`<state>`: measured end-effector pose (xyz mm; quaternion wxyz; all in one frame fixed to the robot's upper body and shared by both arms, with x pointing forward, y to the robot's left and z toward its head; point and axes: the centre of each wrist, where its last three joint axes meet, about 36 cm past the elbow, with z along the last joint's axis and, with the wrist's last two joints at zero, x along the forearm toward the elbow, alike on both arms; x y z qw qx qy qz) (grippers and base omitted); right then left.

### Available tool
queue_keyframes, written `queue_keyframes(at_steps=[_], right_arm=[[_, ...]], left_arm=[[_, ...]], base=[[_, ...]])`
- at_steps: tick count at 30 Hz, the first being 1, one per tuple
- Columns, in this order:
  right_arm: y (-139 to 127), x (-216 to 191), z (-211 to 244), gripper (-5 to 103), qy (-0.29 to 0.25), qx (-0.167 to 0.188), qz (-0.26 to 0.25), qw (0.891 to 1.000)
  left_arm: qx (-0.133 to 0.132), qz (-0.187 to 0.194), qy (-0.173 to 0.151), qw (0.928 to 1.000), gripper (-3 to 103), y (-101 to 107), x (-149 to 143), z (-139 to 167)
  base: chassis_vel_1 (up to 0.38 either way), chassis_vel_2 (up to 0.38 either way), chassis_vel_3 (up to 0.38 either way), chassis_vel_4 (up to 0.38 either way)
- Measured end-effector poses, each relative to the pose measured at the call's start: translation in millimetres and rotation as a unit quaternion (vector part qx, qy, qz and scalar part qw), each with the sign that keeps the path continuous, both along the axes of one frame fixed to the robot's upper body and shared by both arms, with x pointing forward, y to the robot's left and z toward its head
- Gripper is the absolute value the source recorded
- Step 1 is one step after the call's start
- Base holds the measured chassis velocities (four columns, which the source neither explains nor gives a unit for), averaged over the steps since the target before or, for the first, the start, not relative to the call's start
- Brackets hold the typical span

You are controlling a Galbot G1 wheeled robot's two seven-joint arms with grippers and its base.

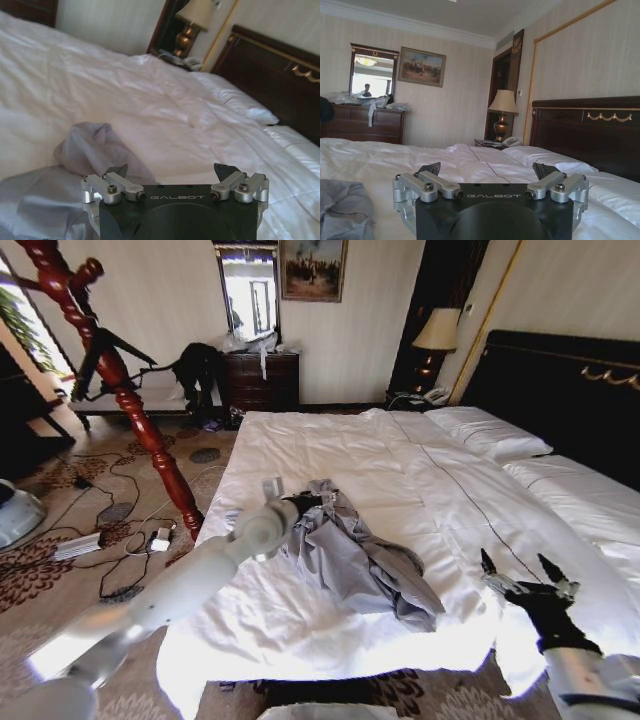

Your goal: Pick up the clothes from the bed and hang them on the clothes hanger.

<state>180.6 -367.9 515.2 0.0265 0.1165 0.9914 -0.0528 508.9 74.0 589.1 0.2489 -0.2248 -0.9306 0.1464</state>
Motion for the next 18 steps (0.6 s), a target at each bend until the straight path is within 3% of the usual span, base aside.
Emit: queue_keyframes(at_steps=[3, 5, 7, 10, 13, 18], right_arm=[[-1.4, -3.0, -3.1, 100, -0.003, 0.001, -0.008, 1.000], [-1.8, -3.8, -5.5, 100, -0.004, 0.003, -0.011, 1.000], [-1.4, -3.5, -6.0, 100, -0.004, 0.004, -0.011, 1.000], [1.0, -2.1, -7.3, 100, -0.002, 0.012, -0.008, 1.000], [1.8, -1.7, -6.9, 100, 0.000, 0.014, -0.006, 1.000], [-0.6, -2.8, -6.9, 100, 0.004, 0.010, -0.009, 1.000]], left_arm=[[0.014, 0.030, 0.045, 0.9985, 100, -20.6, 20.5, -14.4], [0.007, 0.022, 0.070, 0.9973, 100, -33.7, 32.2, -24.0], [0.002, 0.019, 0.077, 0.9969, 100, -39.4, 35.6, -26.7], [-0.016, 0.010, 0.100, 0.9948, 101, -67.5, 44.8, -33.0], [-0.023, 0.013, 0.113, 0.9932, 98, -82.0, 51.4, -36.4], [-0.011, 0.042, 0.139, 0.9894, 96, -100.0, 66.0, -45.1]], base=[[0.000, 0.000, 0.000, 0.000], [0.000, 0.000, 0.000, 0.000], [0.000, 0.000, 0.000, 0.000], [0.000, 0.000, 0.000, 0.000], [0.000, 0.000, 0.000, 0.000], [0.000, 0.000, 0.000, 0.000]])
